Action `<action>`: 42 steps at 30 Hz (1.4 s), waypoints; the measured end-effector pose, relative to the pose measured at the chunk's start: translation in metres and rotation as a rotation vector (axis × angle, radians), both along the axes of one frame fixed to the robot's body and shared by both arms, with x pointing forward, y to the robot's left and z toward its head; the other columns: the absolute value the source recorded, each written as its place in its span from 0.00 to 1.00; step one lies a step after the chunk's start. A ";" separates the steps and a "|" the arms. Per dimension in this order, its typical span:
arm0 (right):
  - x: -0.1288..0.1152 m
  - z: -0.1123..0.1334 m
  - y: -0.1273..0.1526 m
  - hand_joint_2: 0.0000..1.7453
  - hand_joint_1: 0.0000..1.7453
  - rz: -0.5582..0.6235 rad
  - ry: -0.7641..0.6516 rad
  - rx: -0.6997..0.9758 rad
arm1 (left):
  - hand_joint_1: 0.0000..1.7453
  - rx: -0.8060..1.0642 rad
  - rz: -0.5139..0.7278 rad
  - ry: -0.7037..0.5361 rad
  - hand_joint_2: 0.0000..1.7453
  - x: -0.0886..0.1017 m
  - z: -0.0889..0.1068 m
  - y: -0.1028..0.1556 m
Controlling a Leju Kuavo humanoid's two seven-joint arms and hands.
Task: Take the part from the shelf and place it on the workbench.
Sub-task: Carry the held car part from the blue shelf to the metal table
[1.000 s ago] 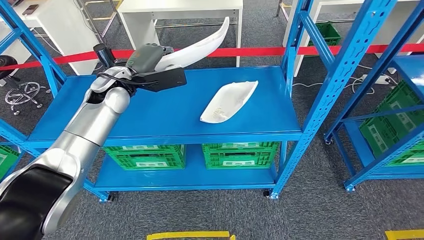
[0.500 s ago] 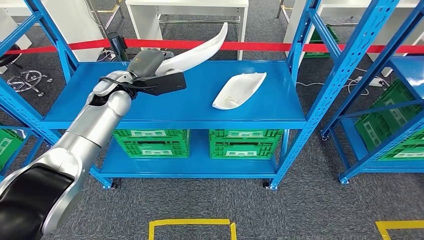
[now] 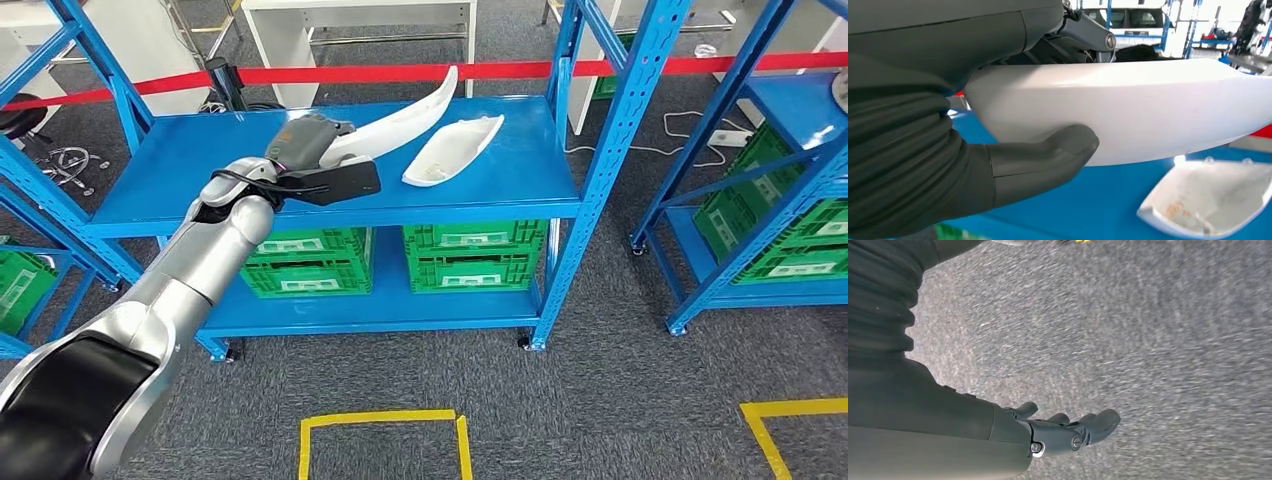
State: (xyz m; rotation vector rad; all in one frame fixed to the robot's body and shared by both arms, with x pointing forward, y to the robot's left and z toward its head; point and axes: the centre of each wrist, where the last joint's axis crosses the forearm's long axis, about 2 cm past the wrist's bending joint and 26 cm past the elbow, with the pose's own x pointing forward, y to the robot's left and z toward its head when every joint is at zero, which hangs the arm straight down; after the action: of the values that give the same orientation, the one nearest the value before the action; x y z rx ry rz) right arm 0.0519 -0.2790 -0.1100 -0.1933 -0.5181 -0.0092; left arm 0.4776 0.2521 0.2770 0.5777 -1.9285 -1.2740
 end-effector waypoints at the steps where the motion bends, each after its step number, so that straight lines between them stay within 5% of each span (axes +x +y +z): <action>1: 0.000 0.000 0.000 1.00 0.00 -0.002 0.000 0.000 | 0.90 0.002 -0.001 0.003 1.00 0.000 -0.001 0.000; 42: -0.002 0.000 0.008 1.00 0.00 0.017 0.006 0.014 | 0.90 0.017 -0.006 -0.010 1.00 0.003 0.005 -0.004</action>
State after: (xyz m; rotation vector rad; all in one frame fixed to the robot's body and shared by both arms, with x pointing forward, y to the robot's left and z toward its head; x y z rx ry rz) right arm 0.0501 -0.2713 -0.1100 -0.1751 -0.5138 0.0045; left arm 0.4811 0.2482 0.2821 0.5887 -1.9300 -1.2949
